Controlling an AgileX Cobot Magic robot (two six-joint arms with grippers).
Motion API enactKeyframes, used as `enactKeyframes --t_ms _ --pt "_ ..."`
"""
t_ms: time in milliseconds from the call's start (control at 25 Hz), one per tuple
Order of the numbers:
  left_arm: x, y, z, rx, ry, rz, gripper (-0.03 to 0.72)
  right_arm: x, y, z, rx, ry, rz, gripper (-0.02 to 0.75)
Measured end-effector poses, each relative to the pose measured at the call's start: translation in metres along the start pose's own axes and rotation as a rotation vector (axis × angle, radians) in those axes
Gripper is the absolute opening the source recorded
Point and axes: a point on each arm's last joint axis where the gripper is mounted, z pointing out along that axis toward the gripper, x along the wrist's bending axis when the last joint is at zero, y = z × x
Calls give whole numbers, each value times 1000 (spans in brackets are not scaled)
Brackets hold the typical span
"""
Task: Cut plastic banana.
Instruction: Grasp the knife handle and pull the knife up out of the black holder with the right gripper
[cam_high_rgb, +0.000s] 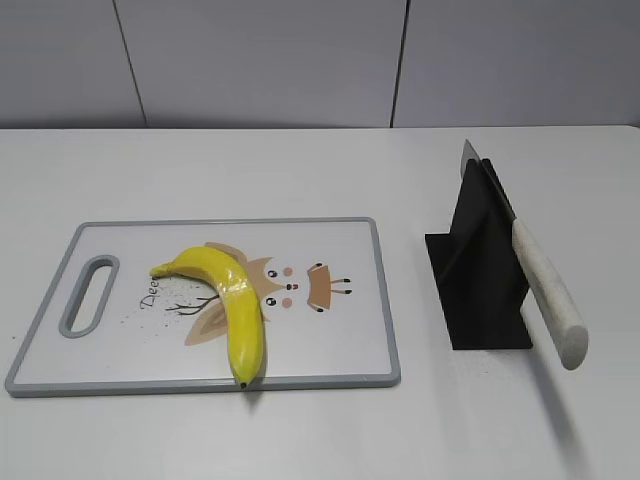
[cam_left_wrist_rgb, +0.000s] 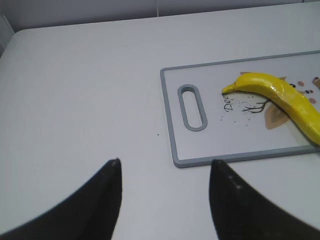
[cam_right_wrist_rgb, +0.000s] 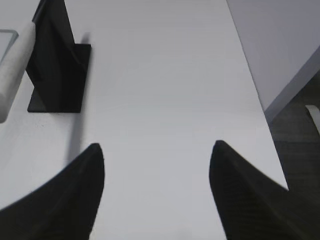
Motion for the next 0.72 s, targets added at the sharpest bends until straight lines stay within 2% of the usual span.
enactKeyframes --t_ms 160,400,720 --pt "0 0 0 0 0 0 550 2 13 20 145 5 -4 519" --pt "0 0 0 0 0 0 544 11 36 51 346 59 33 517" --pt "0 0 0 0 0 0 544 21 67 91 530 110 66 517"
